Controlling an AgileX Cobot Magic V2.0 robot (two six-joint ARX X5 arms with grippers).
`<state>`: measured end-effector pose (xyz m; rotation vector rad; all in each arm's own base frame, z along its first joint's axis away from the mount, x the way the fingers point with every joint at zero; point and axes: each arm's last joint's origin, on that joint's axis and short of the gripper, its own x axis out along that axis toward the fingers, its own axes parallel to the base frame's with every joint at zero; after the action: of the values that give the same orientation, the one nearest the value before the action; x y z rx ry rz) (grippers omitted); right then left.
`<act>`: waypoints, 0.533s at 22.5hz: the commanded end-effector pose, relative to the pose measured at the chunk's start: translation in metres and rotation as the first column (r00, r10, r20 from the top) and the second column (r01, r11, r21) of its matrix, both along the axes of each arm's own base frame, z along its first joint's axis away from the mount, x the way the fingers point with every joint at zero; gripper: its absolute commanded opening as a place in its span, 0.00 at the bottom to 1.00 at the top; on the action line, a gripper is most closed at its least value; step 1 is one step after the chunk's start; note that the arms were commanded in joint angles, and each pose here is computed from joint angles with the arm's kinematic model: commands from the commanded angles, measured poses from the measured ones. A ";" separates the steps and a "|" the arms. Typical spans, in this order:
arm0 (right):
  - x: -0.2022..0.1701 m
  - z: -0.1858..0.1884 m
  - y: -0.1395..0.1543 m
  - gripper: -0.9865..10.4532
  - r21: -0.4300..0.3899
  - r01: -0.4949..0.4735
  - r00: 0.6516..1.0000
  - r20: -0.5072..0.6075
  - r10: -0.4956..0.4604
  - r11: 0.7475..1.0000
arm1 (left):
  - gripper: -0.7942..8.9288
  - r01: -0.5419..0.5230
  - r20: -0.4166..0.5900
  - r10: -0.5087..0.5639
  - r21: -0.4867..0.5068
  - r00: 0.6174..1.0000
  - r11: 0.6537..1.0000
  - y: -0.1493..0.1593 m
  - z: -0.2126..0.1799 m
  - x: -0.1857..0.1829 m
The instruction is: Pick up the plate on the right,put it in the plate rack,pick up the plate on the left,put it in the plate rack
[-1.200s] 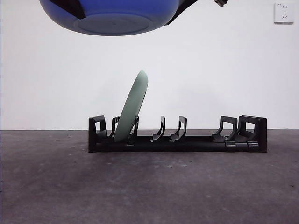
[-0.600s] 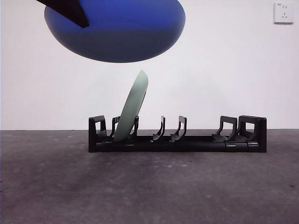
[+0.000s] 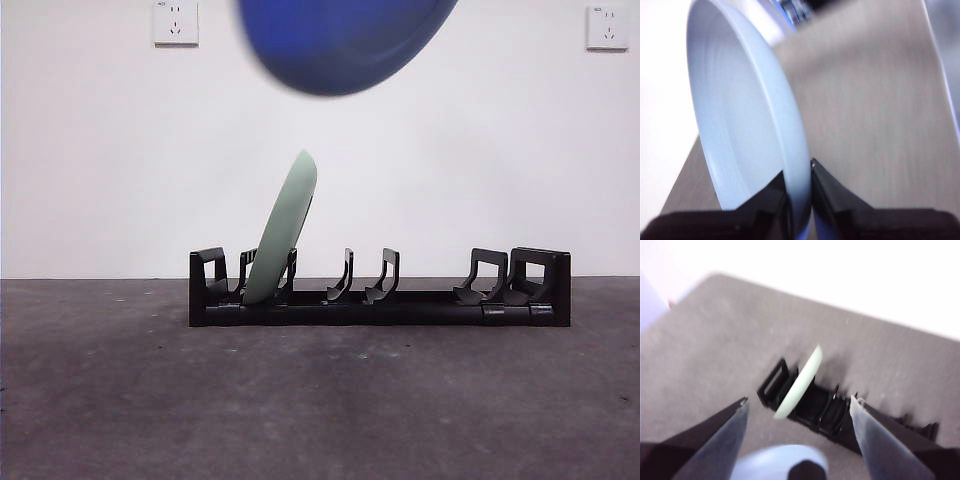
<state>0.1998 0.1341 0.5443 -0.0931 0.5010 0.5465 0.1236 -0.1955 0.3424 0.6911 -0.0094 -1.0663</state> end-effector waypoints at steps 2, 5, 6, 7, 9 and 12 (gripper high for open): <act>-0.023 0.010 -0.015 0.39 0.017 -0.002 1.000 0.031 0.002 1.000 | 0.07 -0.099 -0.166 0.050 -0.300 0.985 0.949 -0.016 0.009 0.013; -0.039 0.018 -0.026 0.39 0.044 -0.007 0.998 0.064 0.005 0.999 | 0.07 -0.145 -0.233 0.052 -0.403 0.971 0.904 -0.027 0.007 0.024; -0.045 0.020 -0.030 0.39 0.055 -0.009 0.997 0.073 0.005 0.998 | 0.07 -0.167 -0.261 0.054 -0.437 0.964 0.884 -0.031 0.005 0.029; -0.049 0.022 -0.032 0.39 0.066 -0.012 0.997 0.078 0.007 0.998 | 0.07 -0.189 -0.285 0.056 -0.467 0.957 0.864 -0.034 0.003 0.034; -0.059 0.025 -0.038 0.39 0.091 -0.032 0.996 0.084 0.025 0.995 | 0.07 -0.235 -0.324 0.062 -0.526 0.944 0.817 -0.041 -0.001 0.047; -0.070 0.028 -0.044 0.39 0.123 -0.073 0.994 0.088 0.063 0.990 | 0.07 -0.319 -0.362 0.114 -0.579 0.925 0.750 -0.048 -0.009 0.063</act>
<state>0.1296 0.0895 0.5756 -0.0191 0.3431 0.6304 0.1819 -0.2424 0.3342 0.0033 -0.0309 -0.8786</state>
